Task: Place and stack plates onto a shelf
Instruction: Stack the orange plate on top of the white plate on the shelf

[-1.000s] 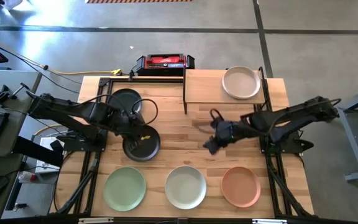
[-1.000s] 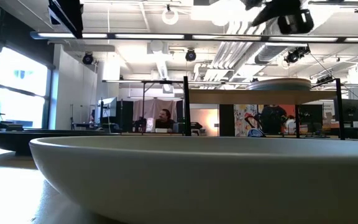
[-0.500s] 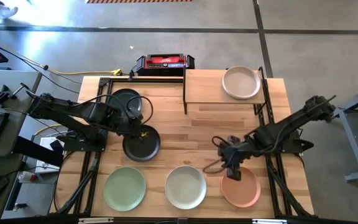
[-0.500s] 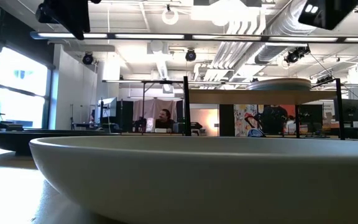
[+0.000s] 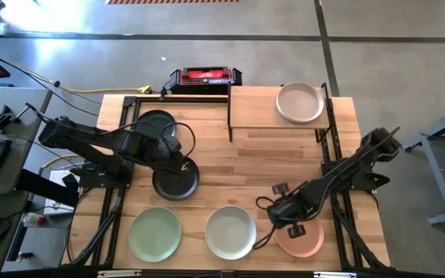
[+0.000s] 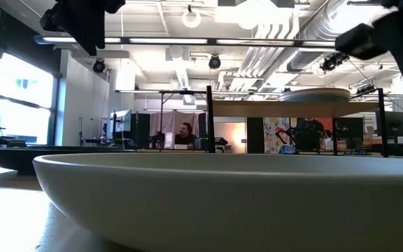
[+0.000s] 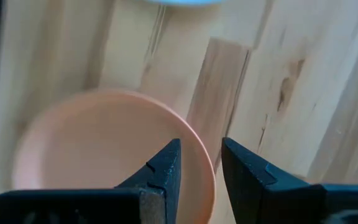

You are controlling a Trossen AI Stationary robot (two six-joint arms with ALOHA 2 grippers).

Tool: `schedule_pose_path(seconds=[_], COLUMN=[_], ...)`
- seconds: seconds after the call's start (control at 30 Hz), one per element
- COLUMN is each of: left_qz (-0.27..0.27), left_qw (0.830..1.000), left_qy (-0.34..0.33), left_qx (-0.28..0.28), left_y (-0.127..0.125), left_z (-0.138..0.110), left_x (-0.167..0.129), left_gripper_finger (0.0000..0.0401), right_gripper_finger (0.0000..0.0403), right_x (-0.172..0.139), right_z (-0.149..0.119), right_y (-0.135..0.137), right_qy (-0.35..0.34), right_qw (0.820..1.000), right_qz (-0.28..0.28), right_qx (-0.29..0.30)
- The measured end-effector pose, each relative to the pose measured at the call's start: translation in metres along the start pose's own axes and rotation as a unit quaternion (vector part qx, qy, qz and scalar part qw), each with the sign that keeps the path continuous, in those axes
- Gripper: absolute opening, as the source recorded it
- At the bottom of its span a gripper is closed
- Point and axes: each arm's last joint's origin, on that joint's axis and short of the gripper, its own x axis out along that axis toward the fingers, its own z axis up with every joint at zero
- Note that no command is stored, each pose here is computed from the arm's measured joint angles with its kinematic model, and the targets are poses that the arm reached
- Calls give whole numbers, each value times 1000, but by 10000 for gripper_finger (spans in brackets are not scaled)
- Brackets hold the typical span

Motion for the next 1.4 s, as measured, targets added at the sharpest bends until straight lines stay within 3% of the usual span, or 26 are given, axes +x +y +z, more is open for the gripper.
schedule_pose_path(seconds=[0.67,1.4], left_qz=[9,-2], left_qw=[1000,1000], left_qy=[17,11], left_qx=[3,10], left_y=[-11,-13], left_z=[0,1], left_x=[16,16], left_gripper_finger=[106,106], right_gripper_finger=[94,92], right_x=[44,69], right_z=[4,5], right_y=[2,3], right_qy=[81,111], right_qw=[995,992], right_qz=[-24,-30], right_qx=[-50,-48])
